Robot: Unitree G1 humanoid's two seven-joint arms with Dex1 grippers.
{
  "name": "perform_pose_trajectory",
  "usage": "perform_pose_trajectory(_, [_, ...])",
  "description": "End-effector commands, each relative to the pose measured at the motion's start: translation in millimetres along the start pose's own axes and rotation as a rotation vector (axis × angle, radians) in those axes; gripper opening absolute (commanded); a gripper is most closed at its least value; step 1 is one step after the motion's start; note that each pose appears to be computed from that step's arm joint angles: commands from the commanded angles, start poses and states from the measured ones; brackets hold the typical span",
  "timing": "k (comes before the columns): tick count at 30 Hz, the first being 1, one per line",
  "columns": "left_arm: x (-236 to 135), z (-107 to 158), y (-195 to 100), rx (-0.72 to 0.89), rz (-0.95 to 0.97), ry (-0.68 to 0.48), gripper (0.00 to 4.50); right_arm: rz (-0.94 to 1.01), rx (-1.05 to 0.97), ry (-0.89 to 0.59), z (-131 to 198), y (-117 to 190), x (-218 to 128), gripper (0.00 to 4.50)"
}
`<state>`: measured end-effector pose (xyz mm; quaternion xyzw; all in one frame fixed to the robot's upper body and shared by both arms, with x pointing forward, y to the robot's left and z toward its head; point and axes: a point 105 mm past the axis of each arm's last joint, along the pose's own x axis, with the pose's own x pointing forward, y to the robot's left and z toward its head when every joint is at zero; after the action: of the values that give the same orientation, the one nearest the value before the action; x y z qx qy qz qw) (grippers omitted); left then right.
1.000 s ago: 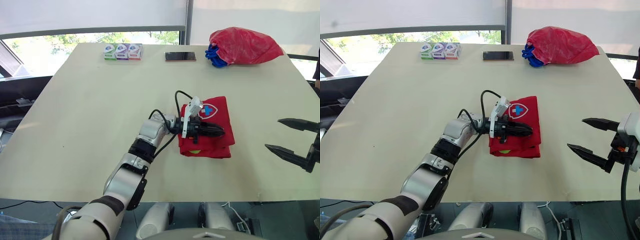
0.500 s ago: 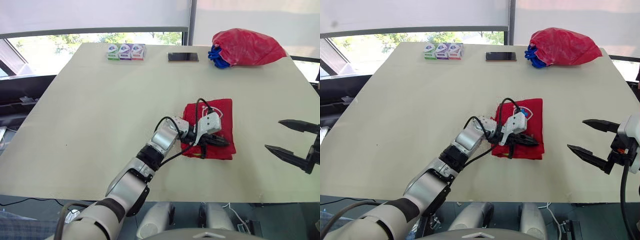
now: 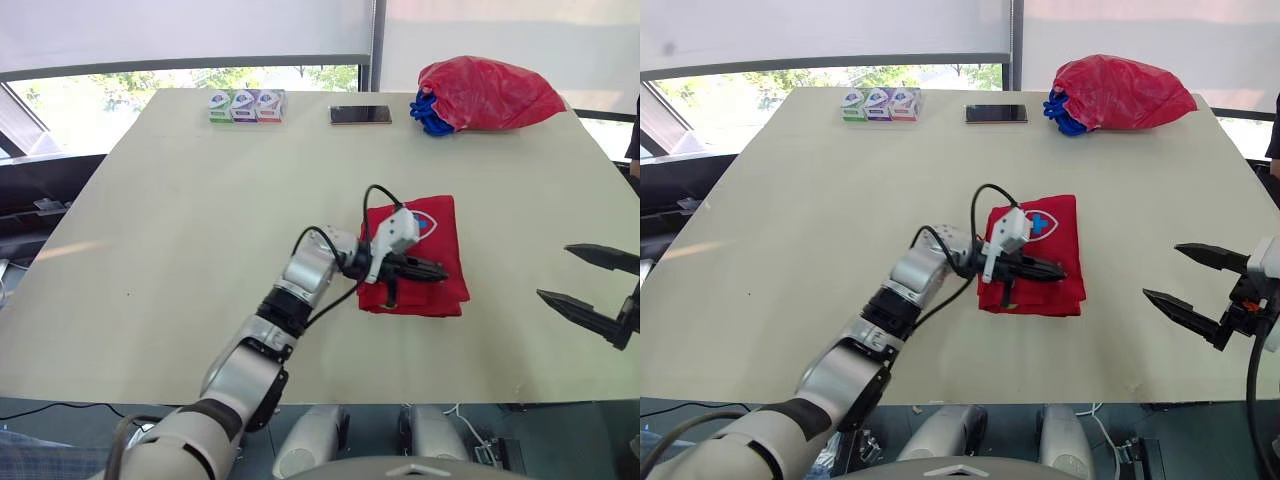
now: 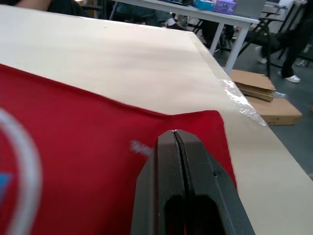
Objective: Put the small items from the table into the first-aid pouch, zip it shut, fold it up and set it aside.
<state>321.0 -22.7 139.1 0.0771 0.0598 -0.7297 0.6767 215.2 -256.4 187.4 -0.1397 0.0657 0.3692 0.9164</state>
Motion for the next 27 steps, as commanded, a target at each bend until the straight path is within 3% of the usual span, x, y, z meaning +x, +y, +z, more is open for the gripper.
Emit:
perform_pose_trajectory(1, [-11, 36, 19, 0.037, 0.086, -0.083, 0.03, -0.022, -0.014, -0.056, 7, -8, -4, 4.5])
perform_pose_trajectory(6, [-13, 35, 52, 0.051, 0.256, -0.052, 0.03, -0.019, 0.025, -0.065, -3, -15, 2, 4.5])
perform_pose_trajectory(11, [3, 26, 56, 0.023, 0.254, -0.028, 0.03, -0.01, 0.019, -0.075, -1, -16, 6, 4.5])
perform_pose_trajectory(18, [5, -36, 61, -0.065, 0.312, 0.217, 0.03, -0.056, 0.044, -0.043, -6, -23, 3, 4.5])
perform_pose_trajectory(21, [5, -52, 61, -0.104, 0.334, 0.266, 0.03, -0.05, 0.047, -0.059, -3, -22, 5, 4.5])
perform_pose_trajectory(27, [7, -80, 47, -0.025, 0.248, 0.404, 0.03, -0.041, 0.043, -0.067, -2, -20, 9, 4.5])
